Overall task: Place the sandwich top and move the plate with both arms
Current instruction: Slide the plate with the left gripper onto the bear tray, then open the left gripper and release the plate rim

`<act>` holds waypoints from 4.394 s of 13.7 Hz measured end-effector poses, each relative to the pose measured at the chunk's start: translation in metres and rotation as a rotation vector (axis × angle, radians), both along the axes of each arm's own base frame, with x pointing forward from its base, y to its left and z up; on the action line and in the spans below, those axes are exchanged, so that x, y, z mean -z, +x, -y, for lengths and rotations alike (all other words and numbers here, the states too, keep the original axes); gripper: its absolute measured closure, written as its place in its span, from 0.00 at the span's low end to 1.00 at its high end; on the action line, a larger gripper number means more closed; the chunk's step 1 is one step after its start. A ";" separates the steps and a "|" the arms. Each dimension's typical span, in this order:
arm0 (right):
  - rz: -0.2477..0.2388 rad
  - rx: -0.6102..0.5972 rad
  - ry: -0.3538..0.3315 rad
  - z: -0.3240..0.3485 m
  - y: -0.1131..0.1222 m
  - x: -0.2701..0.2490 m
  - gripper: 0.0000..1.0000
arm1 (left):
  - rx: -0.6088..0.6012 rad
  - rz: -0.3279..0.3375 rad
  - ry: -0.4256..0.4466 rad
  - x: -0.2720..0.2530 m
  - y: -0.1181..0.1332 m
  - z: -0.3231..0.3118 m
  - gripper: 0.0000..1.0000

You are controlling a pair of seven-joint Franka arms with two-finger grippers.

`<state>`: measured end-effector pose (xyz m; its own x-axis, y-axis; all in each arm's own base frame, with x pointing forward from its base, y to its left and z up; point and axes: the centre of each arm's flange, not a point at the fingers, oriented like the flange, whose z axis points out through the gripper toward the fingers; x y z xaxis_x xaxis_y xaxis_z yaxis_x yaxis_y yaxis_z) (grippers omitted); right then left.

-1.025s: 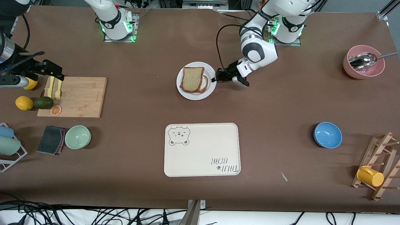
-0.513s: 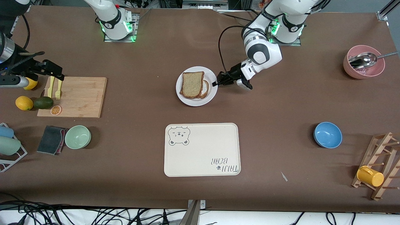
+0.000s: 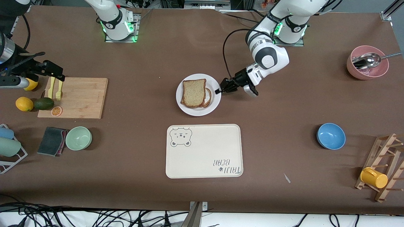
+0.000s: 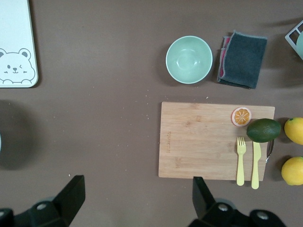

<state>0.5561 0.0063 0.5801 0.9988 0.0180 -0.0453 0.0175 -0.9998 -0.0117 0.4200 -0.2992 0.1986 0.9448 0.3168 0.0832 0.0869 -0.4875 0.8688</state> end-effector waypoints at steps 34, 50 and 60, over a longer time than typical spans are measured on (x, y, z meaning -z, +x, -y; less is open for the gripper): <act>-0.001 0.001 0.000 0.000 0.000 0.000 0.00 | -0.233 0.086 -0.026 0.094 0.187 -0.012 0.86; -0.001 0.001 0.000 0.000 0.000 0.000 0.00 | -0.360 0.118 0.090 0.029 0.227 -0.041 0.00; -0.001 0.001 0.000 0.000 0.000 0.000 0.00 | -0.365 0.046 0.084 0.004 0.251 -0.064 0.00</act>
